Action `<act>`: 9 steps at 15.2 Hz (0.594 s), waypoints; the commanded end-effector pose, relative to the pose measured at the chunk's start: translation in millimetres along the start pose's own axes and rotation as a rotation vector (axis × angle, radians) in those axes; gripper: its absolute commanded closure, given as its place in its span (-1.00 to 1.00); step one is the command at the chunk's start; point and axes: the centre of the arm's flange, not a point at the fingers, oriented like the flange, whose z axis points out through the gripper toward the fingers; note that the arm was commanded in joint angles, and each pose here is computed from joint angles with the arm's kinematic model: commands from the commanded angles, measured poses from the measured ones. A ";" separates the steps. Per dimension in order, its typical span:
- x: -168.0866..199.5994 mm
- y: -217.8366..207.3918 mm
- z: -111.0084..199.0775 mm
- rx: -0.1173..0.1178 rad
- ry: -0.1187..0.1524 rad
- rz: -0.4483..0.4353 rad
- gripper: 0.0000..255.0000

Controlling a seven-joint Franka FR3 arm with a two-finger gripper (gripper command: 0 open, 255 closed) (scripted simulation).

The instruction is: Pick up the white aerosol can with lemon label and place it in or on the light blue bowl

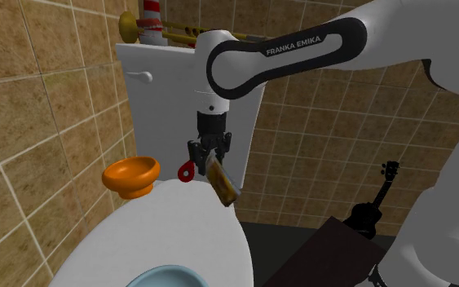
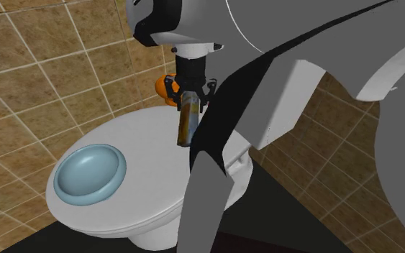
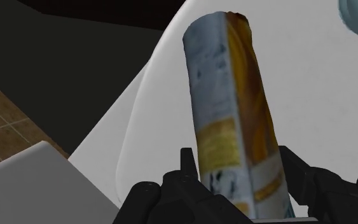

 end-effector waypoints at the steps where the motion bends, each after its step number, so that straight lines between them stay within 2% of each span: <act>1: -7.2 -11.7 -3.3 0.000 0.000 0.000 1.00; 9: -62.7 -101.2 4.6 0.000 0.000 0.000 1.00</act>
